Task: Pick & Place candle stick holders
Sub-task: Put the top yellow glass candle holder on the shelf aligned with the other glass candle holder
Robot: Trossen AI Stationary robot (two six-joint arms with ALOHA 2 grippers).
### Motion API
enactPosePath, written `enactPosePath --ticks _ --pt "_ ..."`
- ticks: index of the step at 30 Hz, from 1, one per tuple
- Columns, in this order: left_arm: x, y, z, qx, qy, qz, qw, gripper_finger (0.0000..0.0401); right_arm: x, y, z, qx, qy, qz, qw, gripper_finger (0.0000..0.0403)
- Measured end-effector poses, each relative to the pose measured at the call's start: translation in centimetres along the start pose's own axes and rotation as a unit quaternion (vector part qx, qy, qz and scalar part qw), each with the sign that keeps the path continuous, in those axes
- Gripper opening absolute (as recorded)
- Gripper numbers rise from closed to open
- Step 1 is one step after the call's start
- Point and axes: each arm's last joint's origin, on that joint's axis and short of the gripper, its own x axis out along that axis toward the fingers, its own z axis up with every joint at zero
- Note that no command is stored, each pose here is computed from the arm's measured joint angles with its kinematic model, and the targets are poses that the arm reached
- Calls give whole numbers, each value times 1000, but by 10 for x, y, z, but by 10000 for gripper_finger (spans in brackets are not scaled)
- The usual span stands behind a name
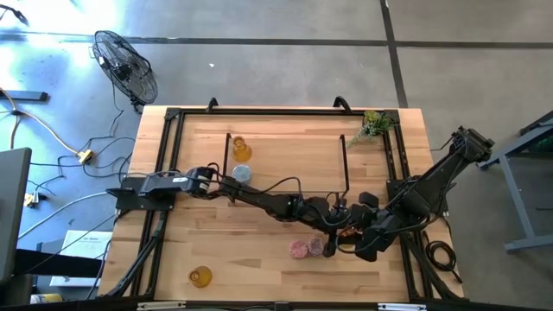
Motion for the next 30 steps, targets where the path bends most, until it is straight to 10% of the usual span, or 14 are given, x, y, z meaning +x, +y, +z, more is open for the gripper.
enactPosePath --ticks 5,7,30 --pt "0 0 -1 11 6 -5 1000 176 0 3 2 -25 -9 15 1000 194" --pt "0 0 -6 11 20 -7 1000 113 -3 8 8 -25 -44 32 998 196" --pt "-8 -1 0 26 74 0 997 116 -39 41 -1 -95 -168 159 968 194"
